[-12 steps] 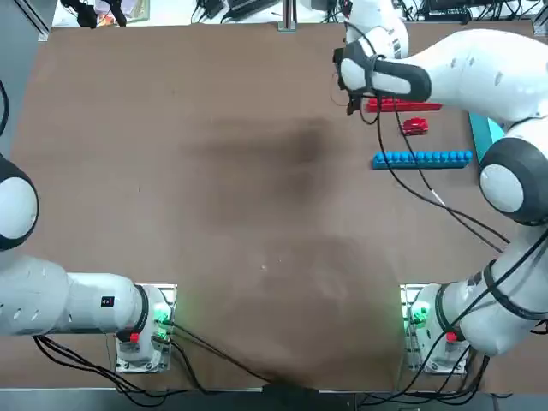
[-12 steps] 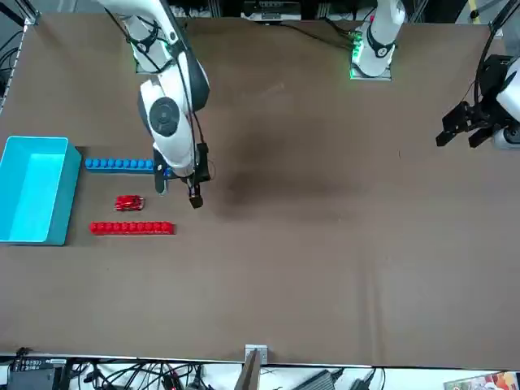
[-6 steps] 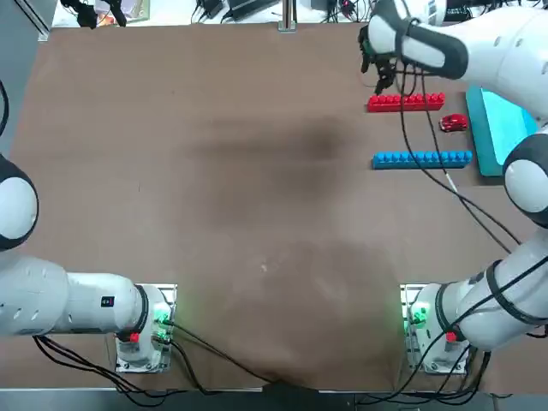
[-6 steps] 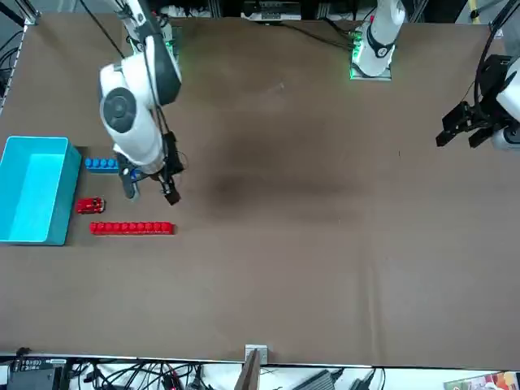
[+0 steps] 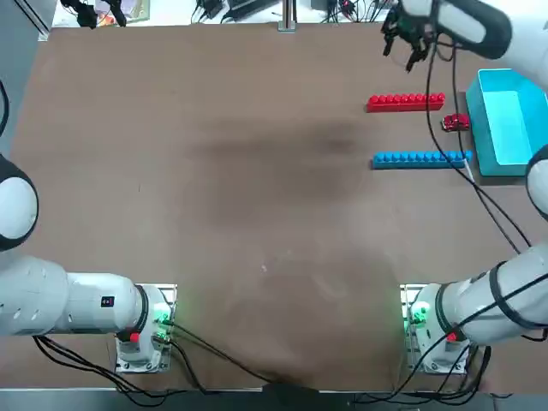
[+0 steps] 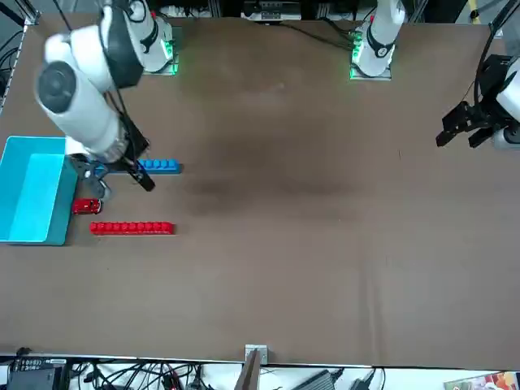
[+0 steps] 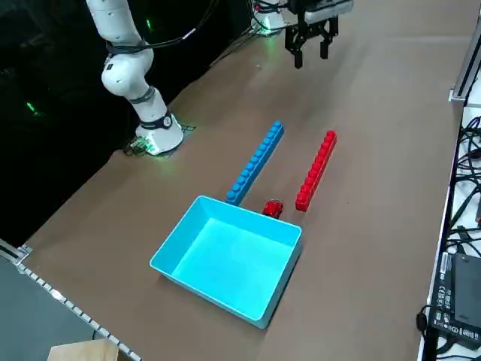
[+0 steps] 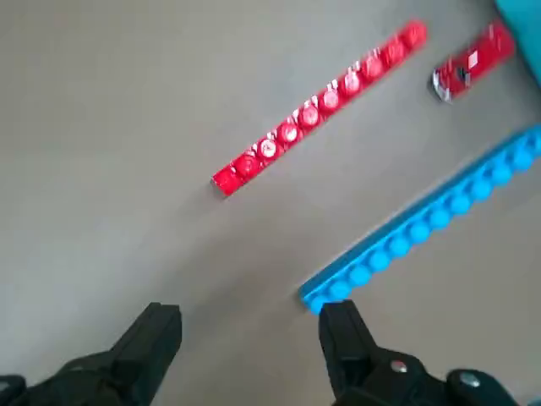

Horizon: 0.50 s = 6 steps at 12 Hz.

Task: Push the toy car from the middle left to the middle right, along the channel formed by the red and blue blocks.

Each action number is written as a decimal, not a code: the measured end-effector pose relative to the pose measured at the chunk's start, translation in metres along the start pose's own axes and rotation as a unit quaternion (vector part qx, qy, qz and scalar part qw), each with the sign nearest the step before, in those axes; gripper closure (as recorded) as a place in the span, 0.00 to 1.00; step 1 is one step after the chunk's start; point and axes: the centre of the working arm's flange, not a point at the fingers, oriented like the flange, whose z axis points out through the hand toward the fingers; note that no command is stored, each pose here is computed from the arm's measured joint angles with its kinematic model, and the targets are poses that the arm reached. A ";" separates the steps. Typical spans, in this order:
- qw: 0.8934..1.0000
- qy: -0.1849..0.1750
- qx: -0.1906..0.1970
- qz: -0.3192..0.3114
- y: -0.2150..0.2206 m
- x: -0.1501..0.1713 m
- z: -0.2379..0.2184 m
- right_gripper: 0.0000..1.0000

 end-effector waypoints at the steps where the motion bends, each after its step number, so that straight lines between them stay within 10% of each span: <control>1: 0.999 0.004 0.006 -0.044 0.012 0.008 -0.013 0.00; 6: 0.963 0.019 0.019 -0.269 0.093 0.044 -0.080 0.00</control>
